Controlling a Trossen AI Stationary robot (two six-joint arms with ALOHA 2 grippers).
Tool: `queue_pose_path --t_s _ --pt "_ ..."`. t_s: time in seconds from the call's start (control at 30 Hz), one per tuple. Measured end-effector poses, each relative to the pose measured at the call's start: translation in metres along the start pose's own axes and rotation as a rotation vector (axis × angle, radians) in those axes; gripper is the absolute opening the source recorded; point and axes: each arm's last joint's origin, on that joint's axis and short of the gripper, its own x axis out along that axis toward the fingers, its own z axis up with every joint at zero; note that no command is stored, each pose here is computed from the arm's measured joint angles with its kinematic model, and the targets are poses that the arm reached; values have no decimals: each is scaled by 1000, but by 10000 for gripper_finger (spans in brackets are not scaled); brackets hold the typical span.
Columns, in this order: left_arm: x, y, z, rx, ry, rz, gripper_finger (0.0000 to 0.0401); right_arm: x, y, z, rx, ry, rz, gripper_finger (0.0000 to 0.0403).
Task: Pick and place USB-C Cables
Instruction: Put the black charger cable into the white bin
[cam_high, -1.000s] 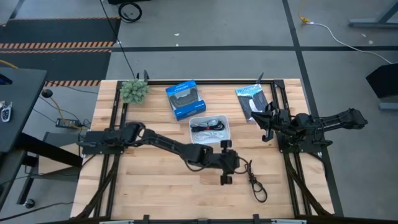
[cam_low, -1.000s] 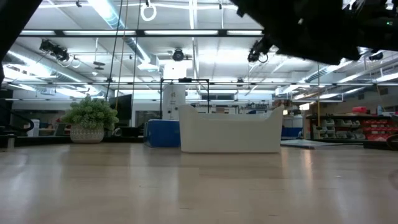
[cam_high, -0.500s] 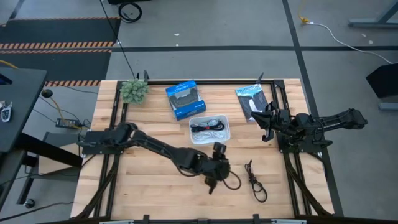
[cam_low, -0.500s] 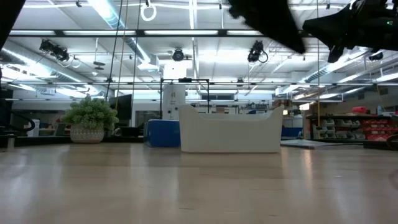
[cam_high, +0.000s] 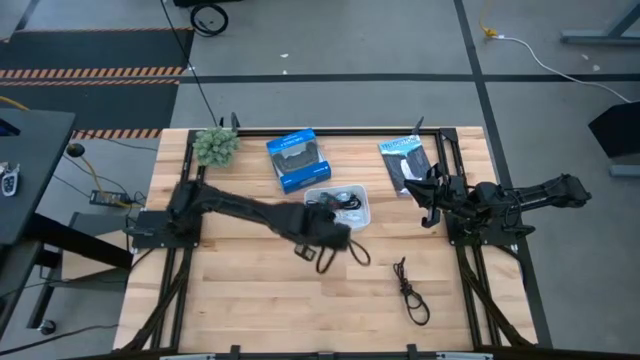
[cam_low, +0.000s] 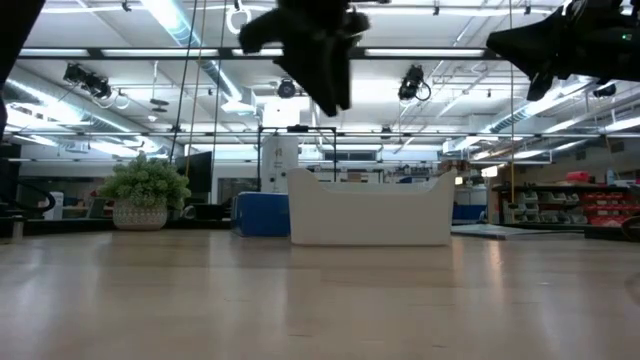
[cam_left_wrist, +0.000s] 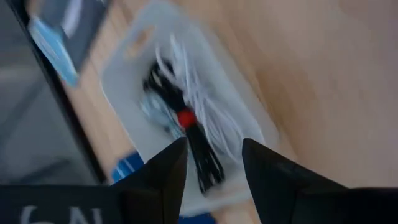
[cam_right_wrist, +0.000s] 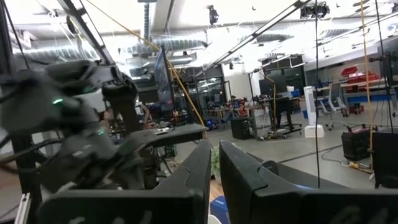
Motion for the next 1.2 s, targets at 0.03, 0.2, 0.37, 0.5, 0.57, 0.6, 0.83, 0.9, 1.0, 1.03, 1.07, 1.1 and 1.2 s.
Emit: queue_pose_path --t_s 0.03,0.2,0.37,0.5,0.57,0.6,0.83,0.9,1.0,1.03,1.07,1.1,1.2 --pt "-3 4 -7 -28 3 -27 157 0 0 0 1 -1 0 39" --pt "-9 1 -50 -113 23 -139 136 0 -1 6 25 -54 -29 39" --pt "-15 -7 -93 -217 -35 -175 120 -1 -1 11 60 -109 -22 39" --pt "-28 -12 -121 -291 -125 -142 112 -1 -1 14 73 -131 -16 39" --pt "-37 -14 -132 -315 -188 -120 110 -1 -1 14 101 -133 -6 39" --pt "-41 -15 -138 -325 -222 -107 108 -1 -1 14 118 -133 0 39" --pt "-71 -16 -173 -316 -460 12 107 0 1 11 267 -109 43 39" --pt "-79 -15 -183 -318 -529 52 107 2 2 9 304 -93 47 39" --pt "-89 -15 -199 -319 -630 129 107 4 3 6 344 -60 44 39" --pt "-93 -15 -205 -321 -664 158 107 6 4 5 354 -47 43 39" --pt "-96 -14 -210 -338 -701 187 107 8 5 5 363 -35 40 39" --pt "-99 -13 -214 -362 -746 218 107 11 6 5 370 -24 38 39" --pt "-101 -15 -228 -438 -847 270 107 20 10 7 365 14 27 39"
